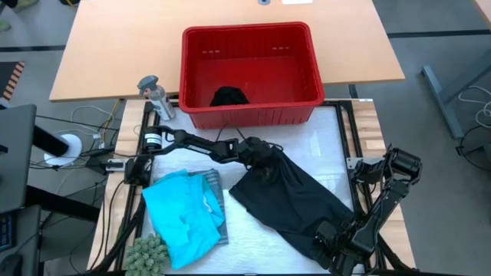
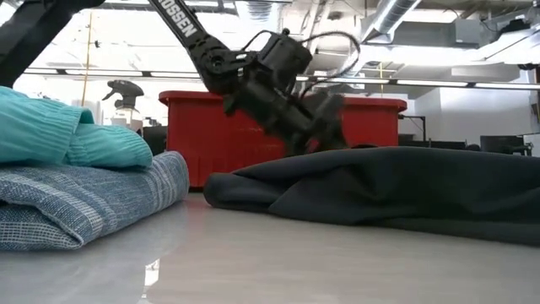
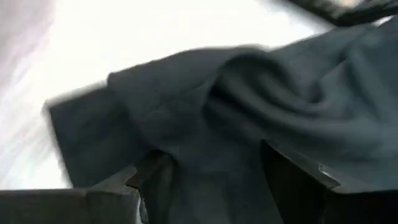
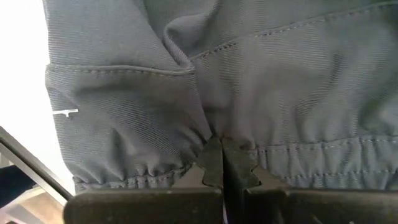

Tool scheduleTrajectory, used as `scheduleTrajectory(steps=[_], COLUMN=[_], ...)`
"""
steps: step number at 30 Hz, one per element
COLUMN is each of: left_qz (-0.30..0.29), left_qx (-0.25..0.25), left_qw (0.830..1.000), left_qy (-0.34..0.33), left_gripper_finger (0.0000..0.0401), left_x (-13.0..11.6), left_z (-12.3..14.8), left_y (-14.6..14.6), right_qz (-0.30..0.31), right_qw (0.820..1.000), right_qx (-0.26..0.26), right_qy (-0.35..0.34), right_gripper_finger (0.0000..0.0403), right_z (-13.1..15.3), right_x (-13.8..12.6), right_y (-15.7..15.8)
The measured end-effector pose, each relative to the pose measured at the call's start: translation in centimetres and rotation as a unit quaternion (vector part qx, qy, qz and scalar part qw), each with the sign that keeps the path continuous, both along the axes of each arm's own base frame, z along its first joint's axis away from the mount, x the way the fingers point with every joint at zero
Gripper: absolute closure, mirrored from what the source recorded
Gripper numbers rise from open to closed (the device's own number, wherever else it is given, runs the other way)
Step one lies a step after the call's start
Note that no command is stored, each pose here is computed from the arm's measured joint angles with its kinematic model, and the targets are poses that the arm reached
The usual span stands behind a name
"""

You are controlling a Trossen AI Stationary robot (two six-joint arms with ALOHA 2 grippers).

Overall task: Fold Laundry from Bin
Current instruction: Fold the black shorts from the red organizer bin

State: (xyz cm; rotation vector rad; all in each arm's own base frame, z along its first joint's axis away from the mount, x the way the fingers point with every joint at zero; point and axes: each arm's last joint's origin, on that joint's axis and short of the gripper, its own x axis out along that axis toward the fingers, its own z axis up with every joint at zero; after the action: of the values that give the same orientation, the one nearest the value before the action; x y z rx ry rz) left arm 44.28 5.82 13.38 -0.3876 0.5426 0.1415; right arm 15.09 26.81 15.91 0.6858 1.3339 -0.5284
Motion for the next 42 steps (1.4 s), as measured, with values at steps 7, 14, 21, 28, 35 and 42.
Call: scheduleTrajectory(steps=[7,14,21,28,35,42], left_qz=[-0.028,-0.059,-0.029,0.002,-0.009,-0.032], left_qx=[0.009,-0.065,0.001,0.058,0.142,0.172], left_qw=[0.999,0.996,0.998,0.992,0.977,0.963], left_qy=[-0.038,-0.03,0.064,0.109,0.161,0.205], left_gripper_finger=[0.0266,0.0395,0.0401,0.0401,0.0385,0.033], left_x=[1.1,0.9,-1.0,-1.5,-2.1,-2.7], left_z=[1.9,2.8,7.0,7.8,7.3,6.9], left_y=[0.0,0.5,1.5,2.7,3.0,3.1], right_qz=[0.0,0.0,-0.01,-0.014,-0.015,-0.023], right_qw=[1.0,1.0,1.0,1.0,1.0,1.0], right_qx=[-0.001,-0.001,-0.005,-0.012,-0.01,-0.01], right_qy=[0.001,0.001,0.002,-0.005,-0.007,-0.007], right_gripper_finger=[0.0387,0.0387,0.0387,0.0387,0.0387,0.0387], right_z=[0.0,0.0,0.0,0.0,0.0,0.0], right_x=[0.0,0.0,-0.1,0.0,0.0,0.3], right_y=[0.0,0.0,-0.1,-0.2,-0.2,-0.4])
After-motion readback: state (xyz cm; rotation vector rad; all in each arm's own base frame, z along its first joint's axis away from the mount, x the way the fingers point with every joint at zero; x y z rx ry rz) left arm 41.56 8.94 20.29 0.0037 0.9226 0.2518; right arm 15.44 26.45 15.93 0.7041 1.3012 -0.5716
